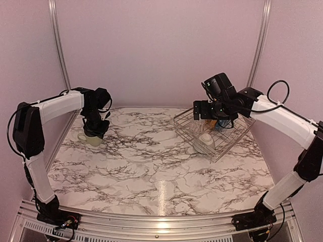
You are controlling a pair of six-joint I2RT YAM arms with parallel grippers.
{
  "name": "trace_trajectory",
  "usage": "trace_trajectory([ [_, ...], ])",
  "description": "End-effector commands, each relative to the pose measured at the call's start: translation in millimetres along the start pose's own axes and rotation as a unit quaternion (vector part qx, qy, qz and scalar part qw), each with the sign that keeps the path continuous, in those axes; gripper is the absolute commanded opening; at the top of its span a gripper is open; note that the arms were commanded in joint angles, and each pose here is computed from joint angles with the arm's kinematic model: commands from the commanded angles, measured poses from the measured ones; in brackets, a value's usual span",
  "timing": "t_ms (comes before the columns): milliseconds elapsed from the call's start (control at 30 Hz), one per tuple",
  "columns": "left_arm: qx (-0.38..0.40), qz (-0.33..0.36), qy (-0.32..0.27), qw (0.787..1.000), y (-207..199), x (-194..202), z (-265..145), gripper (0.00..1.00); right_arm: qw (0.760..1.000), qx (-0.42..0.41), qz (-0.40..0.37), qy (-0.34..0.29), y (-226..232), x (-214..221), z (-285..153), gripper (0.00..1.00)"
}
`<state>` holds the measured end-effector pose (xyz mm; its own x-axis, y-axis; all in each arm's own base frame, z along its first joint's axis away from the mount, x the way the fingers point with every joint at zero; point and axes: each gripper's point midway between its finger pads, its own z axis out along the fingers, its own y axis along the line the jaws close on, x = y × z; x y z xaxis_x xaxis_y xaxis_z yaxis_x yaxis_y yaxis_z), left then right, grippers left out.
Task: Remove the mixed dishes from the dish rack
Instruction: Place the cup at the center of the board.
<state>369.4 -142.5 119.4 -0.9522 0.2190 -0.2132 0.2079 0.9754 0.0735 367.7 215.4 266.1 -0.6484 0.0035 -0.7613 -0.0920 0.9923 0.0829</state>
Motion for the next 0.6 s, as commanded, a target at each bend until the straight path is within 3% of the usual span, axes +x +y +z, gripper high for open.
trace_trajectory([
  [0,0.022,0.011,0.027,0.999,0,2,7,0.0,0.999,-0.007,-0.046,0.008,-2,2,-14,0.98],
  [300,0.041,-0.013,0.053,0.998,9,9,34,0.0,0.991,-0.11,-0.071,-0.037,22,-12,-47,0.98],
  [567,0.019,-0.023,0.061,0.998,17,11,55,0.0,0.99,-0.122,-0.065,-0.034,27,-16,-50,0.98],
])
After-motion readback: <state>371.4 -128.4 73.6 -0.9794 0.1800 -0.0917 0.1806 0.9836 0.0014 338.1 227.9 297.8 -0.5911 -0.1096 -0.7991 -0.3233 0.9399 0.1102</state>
